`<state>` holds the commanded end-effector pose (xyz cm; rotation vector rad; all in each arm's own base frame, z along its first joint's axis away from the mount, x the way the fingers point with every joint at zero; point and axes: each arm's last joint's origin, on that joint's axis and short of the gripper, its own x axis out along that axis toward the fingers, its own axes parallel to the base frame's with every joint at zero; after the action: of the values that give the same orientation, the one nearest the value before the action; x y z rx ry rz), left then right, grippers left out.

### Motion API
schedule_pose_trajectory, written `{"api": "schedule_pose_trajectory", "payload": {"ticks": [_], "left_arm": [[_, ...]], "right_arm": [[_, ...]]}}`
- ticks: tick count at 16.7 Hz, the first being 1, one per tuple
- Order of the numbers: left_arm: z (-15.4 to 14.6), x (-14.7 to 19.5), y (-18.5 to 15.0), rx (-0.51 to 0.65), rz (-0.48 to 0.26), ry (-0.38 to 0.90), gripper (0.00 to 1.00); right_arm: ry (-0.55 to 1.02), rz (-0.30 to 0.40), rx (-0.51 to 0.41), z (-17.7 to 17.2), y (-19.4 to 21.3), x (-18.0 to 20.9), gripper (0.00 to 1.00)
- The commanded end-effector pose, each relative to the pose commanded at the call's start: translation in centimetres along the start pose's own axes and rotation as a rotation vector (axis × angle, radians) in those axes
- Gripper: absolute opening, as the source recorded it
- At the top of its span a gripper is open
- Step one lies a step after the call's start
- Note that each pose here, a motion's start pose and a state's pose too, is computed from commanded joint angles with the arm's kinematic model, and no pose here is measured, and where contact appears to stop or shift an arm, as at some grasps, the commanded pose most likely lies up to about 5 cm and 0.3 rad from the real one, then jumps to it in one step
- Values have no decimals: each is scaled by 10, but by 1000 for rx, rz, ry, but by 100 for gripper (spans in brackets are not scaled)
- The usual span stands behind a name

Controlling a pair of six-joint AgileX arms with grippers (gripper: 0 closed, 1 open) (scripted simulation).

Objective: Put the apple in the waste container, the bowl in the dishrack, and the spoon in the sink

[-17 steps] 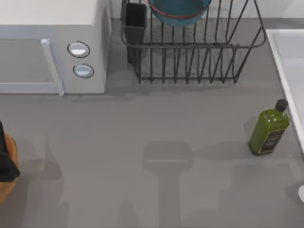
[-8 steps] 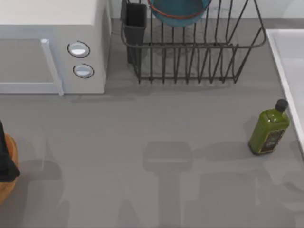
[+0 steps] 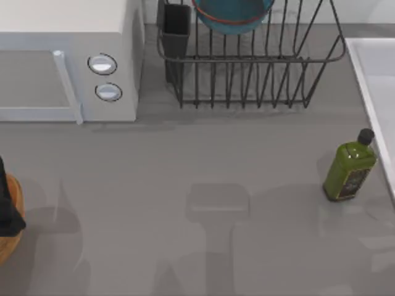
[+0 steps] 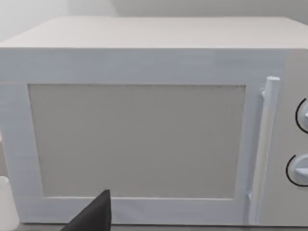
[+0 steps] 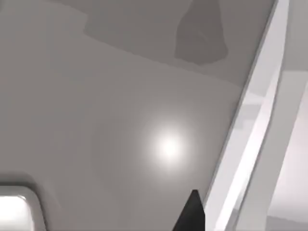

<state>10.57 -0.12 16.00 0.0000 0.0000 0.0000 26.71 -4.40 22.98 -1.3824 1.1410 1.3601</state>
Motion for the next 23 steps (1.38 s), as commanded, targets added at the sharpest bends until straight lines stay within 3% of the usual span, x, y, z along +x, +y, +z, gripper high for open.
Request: {"api": "schedule_pose_trajectory", "payload": {"ticks": [6,13,23], "left_arm": [[0,0,0,0,0,0,100],[0,0,0,0,0,0,100],[0,0,0,0,0,0,100]], "right_arm": [[1,2,-29,-31,-86,-26,0],[-4,8,-19,-61,-177,-12,0],[-5,-15,15,-71,-222,28,0]]}}
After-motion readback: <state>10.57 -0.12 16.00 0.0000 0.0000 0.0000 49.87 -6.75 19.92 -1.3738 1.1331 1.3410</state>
